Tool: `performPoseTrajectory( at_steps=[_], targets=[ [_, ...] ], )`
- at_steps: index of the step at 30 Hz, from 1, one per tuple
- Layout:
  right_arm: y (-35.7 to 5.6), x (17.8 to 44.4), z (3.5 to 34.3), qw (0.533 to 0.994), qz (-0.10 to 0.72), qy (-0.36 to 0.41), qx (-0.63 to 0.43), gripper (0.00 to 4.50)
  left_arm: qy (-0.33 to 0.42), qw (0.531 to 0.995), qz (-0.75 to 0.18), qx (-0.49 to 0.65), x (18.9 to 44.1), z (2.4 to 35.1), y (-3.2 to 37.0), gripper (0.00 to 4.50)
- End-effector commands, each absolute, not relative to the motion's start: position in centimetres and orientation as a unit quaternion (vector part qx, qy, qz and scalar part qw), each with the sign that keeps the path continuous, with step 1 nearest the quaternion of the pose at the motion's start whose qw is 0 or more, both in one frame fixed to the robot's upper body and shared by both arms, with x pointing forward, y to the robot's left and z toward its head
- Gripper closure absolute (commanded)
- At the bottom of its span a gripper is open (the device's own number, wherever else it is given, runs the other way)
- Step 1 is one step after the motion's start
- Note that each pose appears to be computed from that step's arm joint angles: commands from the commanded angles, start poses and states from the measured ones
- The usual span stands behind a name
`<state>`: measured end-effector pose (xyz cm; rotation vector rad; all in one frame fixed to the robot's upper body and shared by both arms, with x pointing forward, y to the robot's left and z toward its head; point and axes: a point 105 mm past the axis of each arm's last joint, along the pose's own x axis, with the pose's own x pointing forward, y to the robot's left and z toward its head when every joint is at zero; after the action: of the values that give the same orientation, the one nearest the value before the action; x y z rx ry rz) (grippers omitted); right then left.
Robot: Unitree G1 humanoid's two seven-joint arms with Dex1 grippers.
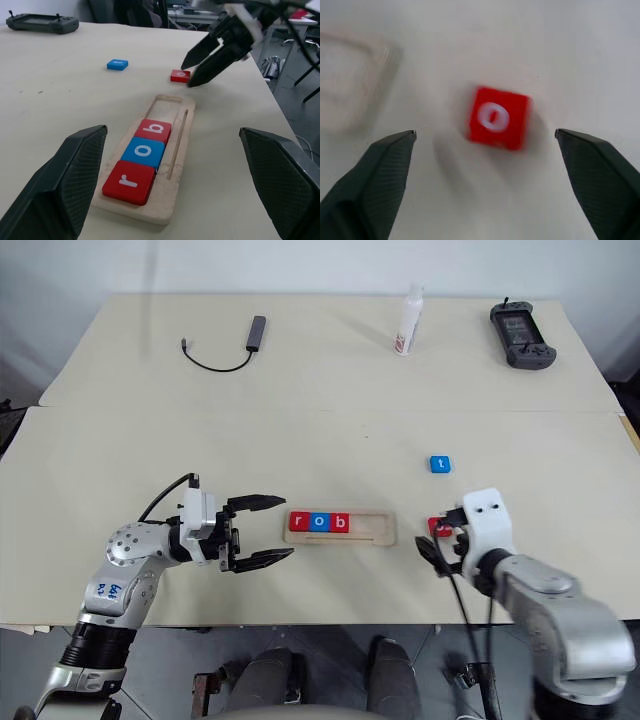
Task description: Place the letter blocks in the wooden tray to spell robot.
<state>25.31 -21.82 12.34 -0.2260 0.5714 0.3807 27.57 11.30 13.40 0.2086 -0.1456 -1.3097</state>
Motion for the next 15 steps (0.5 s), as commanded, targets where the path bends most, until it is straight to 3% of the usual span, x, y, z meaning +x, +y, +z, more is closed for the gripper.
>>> performPoseTrajectory(
  at_steps=[1,6,15],
  targets=[
    [-21.5,24.8,14.1,0.902,0.311,0.254,-0.159,0.03,-0.088,0.78,-0.612,0.1,27.3,14.2,11.0,0.0],
    [-22.8,26.4,14.3,0.852,0.397,0.218,-0.263,0.03,-0.093,0.783,-0.606,0.103,27.4,14.3,10.9,0.0],
    [-23.6,30.0,12.6,0.779,0.497,0.212,-0.318,0.03,-0.096,0.784,-0.604,0.103,27.0,14.6,10.6,0.0]
  ],
)
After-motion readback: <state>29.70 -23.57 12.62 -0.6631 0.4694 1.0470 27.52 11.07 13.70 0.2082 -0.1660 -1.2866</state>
